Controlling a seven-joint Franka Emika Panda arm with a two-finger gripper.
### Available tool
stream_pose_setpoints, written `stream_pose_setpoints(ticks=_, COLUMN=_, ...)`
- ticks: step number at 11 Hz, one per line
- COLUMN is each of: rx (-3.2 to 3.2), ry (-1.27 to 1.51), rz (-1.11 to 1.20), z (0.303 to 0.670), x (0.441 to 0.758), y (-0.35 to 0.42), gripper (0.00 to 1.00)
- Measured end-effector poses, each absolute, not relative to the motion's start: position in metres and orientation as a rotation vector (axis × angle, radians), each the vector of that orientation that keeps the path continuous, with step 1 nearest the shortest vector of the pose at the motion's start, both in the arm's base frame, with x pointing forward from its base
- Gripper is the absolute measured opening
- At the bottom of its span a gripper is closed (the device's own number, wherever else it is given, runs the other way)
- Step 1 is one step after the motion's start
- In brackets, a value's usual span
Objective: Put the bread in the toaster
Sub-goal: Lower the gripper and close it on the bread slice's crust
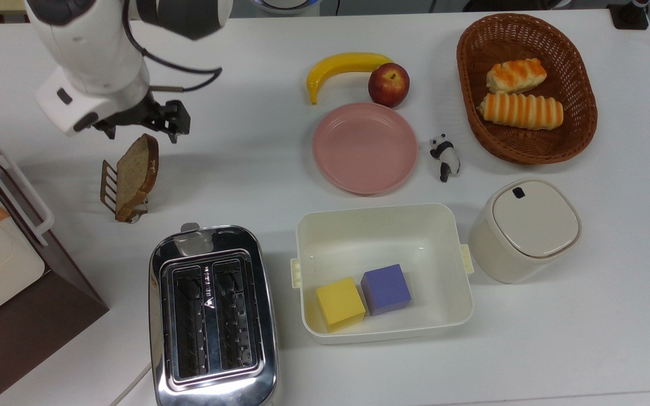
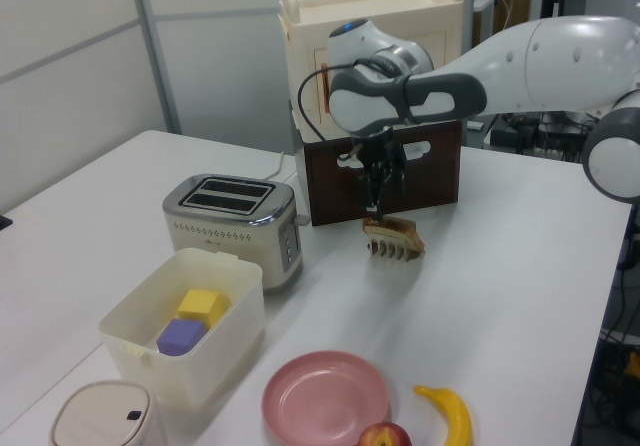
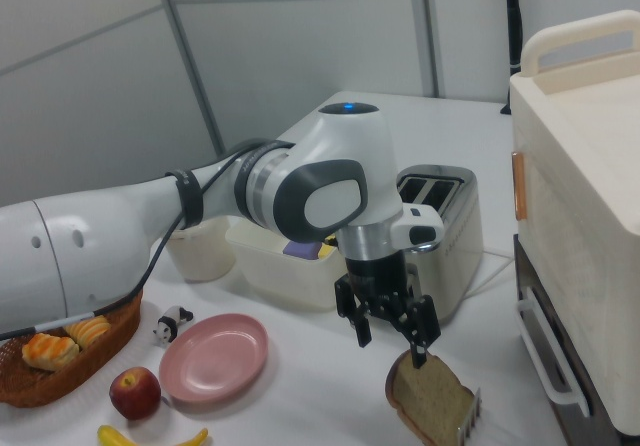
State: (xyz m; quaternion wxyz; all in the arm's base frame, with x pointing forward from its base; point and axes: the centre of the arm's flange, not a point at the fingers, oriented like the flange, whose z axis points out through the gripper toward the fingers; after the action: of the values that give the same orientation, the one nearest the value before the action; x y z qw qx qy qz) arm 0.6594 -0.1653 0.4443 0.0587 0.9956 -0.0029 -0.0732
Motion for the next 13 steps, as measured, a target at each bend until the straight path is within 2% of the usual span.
stream_pose_setpoints(ticks=1, rx=3.006, ry=-0.002, rz=-0.233, z=0.438, x=0.661, y=-0.166, gripper=0.91)
stream_pose_setpoints(ticks=2, rx=3.001, ry=0.018, rz=-0.239, z=0.437, x=0.661, y=-0.166, gripper=0.9)
stream_pose_setpoints(ticks=3, rx=3.001, ry=0.057, rz=-0.244, z=0.436, x=0.661, y=-0.166, gripper=0.8)
stream_pose_setpoints(ticks=4, rx=2.998, ry=0.077, rz=-0.252, z=0.434, x=0.661, y=-0.166, gripper=0.65)
stream_pose_setpoints(ticks=10, rx=2.992, ry=0.106, rz=-0.29, z=0.42, x=0.662, y=-0.166, gripper=0.65)
stream_pose_setpoints(ticks=12, rx=2.982, ry=0.112, rz=-0.298, z=0.418, x=0.662, y=-0.166, gripper=0.61)
stream_pose_setpoints(ticks=13, rx=2.98, ry=0.113, rz=-0.3, z=0.417, x=0.662, y=-0.166, gripper=0.53)
